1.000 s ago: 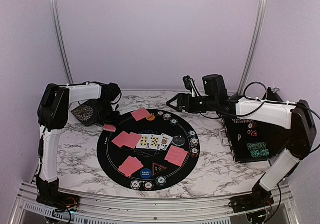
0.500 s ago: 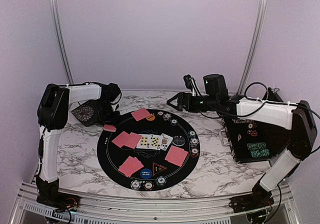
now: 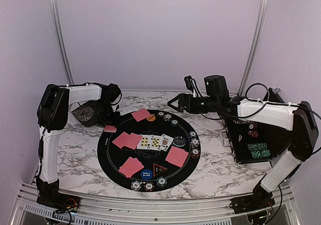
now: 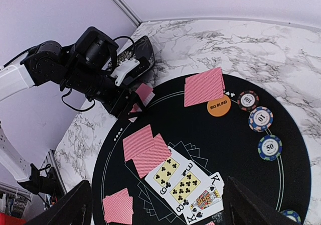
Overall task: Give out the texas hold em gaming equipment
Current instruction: Place the face-down deck piles on the poker table mat.
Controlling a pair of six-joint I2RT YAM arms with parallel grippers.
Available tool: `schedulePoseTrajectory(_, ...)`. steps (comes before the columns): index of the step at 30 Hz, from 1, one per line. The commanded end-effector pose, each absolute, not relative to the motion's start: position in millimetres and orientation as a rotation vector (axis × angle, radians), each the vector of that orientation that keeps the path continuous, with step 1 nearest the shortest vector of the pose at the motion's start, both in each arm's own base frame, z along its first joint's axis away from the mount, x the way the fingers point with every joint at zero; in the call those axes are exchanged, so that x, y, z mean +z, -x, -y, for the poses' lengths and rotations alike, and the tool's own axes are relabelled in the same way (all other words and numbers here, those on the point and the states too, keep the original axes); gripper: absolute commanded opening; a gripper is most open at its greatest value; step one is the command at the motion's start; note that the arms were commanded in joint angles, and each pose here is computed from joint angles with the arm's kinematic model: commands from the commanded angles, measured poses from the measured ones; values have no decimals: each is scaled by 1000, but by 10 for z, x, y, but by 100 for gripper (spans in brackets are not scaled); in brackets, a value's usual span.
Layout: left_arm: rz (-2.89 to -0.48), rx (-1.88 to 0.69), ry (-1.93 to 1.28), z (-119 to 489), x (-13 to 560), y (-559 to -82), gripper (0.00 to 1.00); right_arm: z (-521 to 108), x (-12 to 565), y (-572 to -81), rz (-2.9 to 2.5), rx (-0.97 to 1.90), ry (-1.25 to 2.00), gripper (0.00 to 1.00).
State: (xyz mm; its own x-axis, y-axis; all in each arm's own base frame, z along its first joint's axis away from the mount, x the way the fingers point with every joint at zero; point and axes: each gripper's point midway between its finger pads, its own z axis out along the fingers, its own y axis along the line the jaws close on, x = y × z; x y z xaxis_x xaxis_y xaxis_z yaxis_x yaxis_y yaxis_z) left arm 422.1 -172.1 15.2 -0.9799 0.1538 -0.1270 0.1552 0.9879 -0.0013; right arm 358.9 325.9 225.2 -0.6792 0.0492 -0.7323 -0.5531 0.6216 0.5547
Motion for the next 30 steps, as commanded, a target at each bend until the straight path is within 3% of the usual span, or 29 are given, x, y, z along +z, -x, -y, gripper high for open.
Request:
schedulePoseTrajectory(1,-3057,-10,-254,1697,-113,-4110,72,-3219,2446,-3591,-2049,1060,387,87)
schedulePoseTrajectory(15,-3039,-12,-275,1711,-68,-4148,78,-3188,2468,-3585,-2043,1050,375,87)
schedulePoseTrajectory(30,-2961,-52,-337,1849,192,-4282,99,-3152,2509,-3591,-2035,1034,358,88)
